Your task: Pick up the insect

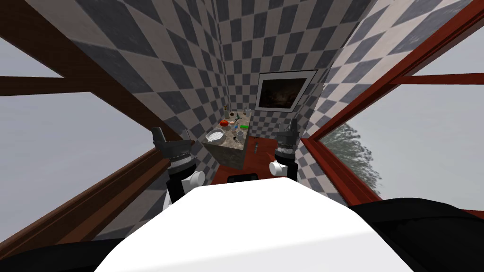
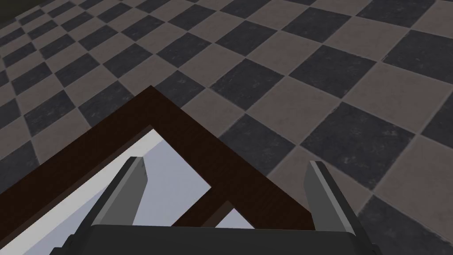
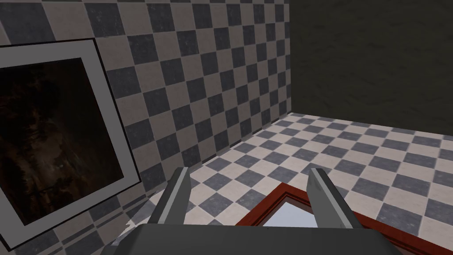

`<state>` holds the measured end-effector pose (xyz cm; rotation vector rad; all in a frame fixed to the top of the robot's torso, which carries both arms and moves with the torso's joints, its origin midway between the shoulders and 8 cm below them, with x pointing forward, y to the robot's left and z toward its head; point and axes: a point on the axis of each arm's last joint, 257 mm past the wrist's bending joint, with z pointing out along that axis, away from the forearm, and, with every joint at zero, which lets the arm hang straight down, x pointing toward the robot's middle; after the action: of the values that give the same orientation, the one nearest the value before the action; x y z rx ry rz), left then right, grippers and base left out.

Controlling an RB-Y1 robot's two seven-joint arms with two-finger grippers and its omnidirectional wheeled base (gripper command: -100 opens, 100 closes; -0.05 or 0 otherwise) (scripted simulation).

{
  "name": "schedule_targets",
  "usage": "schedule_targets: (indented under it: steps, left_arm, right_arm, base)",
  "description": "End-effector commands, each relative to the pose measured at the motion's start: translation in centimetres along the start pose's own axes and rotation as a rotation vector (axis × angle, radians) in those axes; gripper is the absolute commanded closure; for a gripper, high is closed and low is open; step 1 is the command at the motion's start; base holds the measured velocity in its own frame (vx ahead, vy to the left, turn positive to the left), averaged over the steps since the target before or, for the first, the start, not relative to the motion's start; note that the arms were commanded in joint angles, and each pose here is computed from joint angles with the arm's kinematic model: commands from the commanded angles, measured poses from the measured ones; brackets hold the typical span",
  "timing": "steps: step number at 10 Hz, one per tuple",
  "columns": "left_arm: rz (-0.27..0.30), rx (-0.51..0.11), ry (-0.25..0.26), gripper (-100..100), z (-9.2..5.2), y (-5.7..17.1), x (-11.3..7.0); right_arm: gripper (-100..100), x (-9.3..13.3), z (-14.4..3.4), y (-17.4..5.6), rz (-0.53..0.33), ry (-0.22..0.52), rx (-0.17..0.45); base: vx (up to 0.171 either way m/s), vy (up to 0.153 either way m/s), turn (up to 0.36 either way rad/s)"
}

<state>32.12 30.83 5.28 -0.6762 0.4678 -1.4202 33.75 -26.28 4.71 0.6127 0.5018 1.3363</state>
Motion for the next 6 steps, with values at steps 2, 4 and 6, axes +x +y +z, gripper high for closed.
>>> schedule_targets:
  steps: [2, 4, 6]
  left_arm:
    - [0.028, -0.048, 0.028, -100, 0.2, 1.2, 0.1]
    - [0.054, -0.100, 0.045, -100, 0.4, 2.6, -0.1]
    - [0.087, -0.154, 0.059, -100, 0.6, 4.0, -0.4]
  right_arm:
    - [0, 0.0, 0.0, 0.0, 0.000, 0.000, 0.000]
    - [0, 0.0, 0.0, 0.0, 0.000, 0.000, 0.000]
    - [0, 0.0, 0.0, 0.0, 0.000, 0.000, 0.000]
  base:
    - [-0.003, -0.024, -0.065]
    - [-0.007, -0.044, -0.072]
    - [-0.010, -0.061, -0.091]
